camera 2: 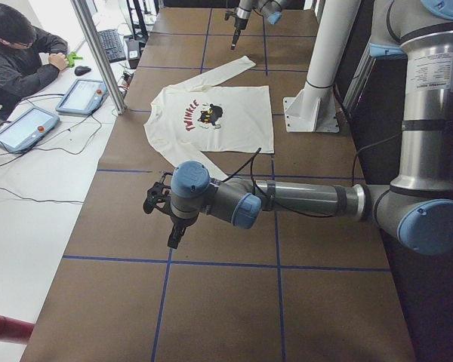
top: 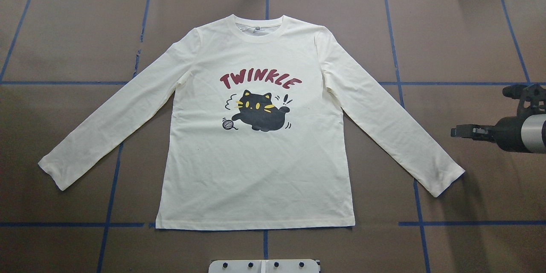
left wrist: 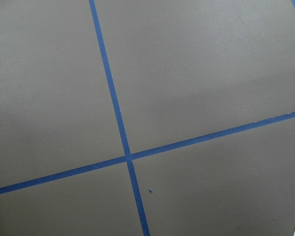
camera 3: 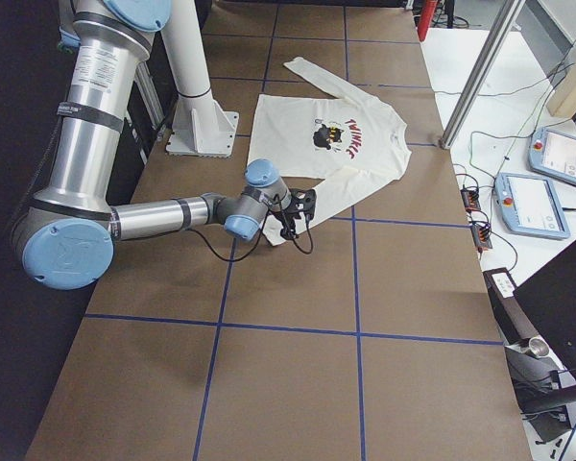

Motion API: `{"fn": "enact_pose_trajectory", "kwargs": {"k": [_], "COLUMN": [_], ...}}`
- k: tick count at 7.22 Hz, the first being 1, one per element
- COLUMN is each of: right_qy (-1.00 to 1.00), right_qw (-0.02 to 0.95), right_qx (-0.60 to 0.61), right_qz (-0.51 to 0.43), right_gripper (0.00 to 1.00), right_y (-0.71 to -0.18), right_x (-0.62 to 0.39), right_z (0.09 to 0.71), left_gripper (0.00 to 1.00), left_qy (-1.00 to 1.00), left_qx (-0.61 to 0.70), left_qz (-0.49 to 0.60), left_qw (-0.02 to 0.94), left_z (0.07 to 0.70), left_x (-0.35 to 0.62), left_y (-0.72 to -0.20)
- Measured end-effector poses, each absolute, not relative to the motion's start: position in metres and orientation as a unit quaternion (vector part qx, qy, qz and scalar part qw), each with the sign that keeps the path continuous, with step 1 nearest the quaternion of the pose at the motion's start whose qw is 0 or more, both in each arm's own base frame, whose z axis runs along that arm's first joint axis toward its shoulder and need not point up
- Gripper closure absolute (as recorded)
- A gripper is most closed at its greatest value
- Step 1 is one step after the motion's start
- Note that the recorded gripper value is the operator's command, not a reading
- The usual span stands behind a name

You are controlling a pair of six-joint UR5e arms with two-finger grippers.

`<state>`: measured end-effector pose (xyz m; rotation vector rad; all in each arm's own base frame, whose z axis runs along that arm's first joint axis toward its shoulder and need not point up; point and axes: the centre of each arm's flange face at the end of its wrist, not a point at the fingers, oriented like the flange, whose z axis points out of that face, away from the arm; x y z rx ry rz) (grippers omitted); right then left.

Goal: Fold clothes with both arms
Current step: 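Lower the right gripper to the cuff of the sleeve nearest it and grasp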

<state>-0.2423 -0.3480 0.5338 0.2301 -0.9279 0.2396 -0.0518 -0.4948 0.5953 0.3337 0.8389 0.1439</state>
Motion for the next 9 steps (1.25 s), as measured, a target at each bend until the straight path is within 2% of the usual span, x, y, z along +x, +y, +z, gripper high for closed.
{"fn": "enact_pose_trajectory", "kwargs": {"k": [4,9], "right_qy": [-0.424,-0.414], "right_qw": [0.895,0.901], "right_qx": [0.084,0.079], "right_qz": [0.114,0.100], "right_gripper": [0.44,0.50], "right_y": [-0.311,-0.297], "right_x": [-0.261,-0.268], "right_z": [0.555,0.564], "left_gripper": [0.00,0.00], "left_qy": [0.405,0.404], "left_qx": [0.161,0.160], "left_qz": [0.070,0.070], "left_qw": [0.897,0.898], "left_z": [0.596,0.598], "left_x": [-0.052,-0.052], "left_y": [-0.495,-0.494]}}
